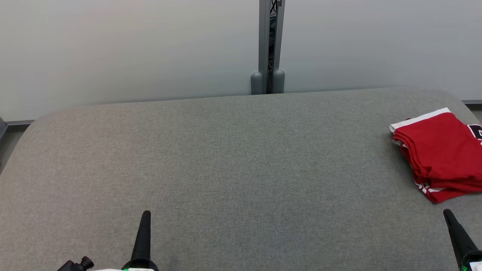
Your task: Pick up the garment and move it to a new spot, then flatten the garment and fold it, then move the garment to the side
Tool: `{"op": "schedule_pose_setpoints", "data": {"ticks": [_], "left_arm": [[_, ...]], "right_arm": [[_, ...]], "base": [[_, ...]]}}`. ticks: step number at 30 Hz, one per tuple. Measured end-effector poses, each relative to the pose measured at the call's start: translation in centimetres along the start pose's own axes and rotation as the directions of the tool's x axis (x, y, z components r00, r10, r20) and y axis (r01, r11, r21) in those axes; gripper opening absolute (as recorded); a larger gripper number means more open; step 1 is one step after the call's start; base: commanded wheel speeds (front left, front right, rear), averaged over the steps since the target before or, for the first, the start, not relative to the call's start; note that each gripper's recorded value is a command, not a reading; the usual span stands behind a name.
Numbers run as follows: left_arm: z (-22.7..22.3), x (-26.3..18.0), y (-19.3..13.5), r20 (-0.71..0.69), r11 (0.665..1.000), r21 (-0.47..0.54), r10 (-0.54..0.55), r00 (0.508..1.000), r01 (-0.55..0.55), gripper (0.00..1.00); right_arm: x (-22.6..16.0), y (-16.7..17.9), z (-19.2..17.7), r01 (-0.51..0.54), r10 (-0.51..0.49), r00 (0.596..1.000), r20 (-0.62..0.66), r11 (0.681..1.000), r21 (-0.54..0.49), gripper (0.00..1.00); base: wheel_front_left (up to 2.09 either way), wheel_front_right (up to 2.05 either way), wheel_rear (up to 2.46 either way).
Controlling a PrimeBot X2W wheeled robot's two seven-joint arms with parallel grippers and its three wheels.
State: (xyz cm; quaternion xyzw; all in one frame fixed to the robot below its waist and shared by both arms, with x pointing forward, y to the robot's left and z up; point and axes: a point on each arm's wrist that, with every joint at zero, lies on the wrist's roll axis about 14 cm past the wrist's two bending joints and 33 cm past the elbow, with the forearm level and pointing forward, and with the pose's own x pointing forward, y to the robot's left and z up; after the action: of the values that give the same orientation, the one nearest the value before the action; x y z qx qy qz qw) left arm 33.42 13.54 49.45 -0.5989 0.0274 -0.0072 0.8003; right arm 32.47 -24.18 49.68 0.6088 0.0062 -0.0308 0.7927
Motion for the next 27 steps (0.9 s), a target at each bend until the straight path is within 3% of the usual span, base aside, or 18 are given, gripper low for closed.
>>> {"op": "schedule_pose_setpoints", "data": {"ticks": [27], "left_arm": [[0.3, 0.4, -0.5, 0.007, 0.978, -0.206, -0.016, 1.0, 0.018, 0.0]], "right_arm": [[0.3, 0.4, 1.5, -0.033, 0.032, 0.999, 0.008, 0.981, 0.191, 0.0]], "base": [[0.0, 0.0, 0.0]]}}
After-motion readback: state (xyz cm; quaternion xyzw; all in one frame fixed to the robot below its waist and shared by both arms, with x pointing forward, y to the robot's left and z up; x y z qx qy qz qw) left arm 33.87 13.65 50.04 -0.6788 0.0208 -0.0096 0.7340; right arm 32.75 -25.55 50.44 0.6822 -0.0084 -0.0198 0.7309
